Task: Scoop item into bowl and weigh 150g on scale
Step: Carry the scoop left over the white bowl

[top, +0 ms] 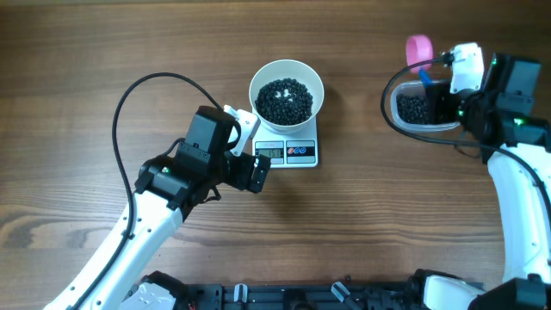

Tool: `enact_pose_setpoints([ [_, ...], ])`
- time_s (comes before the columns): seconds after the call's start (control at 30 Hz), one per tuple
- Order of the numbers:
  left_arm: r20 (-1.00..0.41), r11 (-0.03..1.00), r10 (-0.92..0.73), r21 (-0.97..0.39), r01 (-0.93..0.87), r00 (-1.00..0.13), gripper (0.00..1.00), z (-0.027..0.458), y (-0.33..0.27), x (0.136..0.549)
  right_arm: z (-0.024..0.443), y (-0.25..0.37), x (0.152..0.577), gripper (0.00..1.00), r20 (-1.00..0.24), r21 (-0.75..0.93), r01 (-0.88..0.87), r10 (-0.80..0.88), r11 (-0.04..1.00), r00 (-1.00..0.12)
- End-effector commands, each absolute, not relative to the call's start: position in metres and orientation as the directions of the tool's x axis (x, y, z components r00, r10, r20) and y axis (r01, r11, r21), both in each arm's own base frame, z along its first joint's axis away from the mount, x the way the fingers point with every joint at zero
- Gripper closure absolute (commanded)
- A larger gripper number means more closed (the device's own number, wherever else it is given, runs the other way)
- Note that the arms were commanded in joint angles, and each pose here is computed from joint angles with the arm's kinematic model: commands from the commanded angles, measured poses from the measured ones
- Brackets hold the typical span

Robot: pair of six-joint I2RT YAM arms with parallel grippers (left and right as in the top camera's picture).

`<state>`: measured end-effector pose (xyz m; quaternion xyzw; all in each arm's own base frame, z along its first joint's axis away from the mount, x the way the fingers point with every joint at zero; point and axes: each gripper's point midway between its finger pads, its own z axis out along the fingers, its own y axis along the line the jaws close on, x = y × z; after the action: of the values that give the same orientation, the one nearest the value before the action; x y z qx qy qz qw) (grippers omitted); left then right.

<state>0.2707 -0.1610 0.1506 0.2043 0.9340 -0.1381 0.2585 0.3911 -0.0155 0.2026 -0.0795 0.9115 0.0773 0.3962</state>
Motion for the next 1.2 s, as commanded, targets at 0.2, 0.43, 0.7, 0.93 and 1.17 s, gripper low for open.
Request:
enact_pose_setpoints([
  [0.2,-0.554,0.878,0.307,-0.149,0.455,-0.774,0.00,0.157,-0.163,0.274,0.293,0.061,0.401,0.96,-0.797,0.520,-0.411,0.254,0.749,-0.548],
  [0.43,-0.554,0.878,0.307,-0.149,0.455,-0.774,0.00,0.157,-0.163,0.274,0.297,0.099,0.398,0.94,-0.827,0.482,-0.503,0.183,0.717,-0.532],
  [0.7,-0.554,0.878,0.307,-0.149,0.455,-0.774,0.00,0.157,-0.163,0.274,0.282,0.140,0.398,0.94,-0.875,0.344,-0.587,0.024,0.733,-0.483],
  [0.93,-0.553,0.878,0.307,-0.149,0.454,-0.774,0.00,0.157,-0.163,0.274,0.257,0.170,0.398,0.95,-0.868,0.289,-0.624,-0.076,0.726,-0.491],
  [1.17,-0.554,0.878,0.307,-0.149,0.455,-0.774,0.00,0.157,-0.163,0.274,0.235,0.201,0.391,0.95,-0.845,0.296,-0.665,-0.136,0.685,-0.516],
])
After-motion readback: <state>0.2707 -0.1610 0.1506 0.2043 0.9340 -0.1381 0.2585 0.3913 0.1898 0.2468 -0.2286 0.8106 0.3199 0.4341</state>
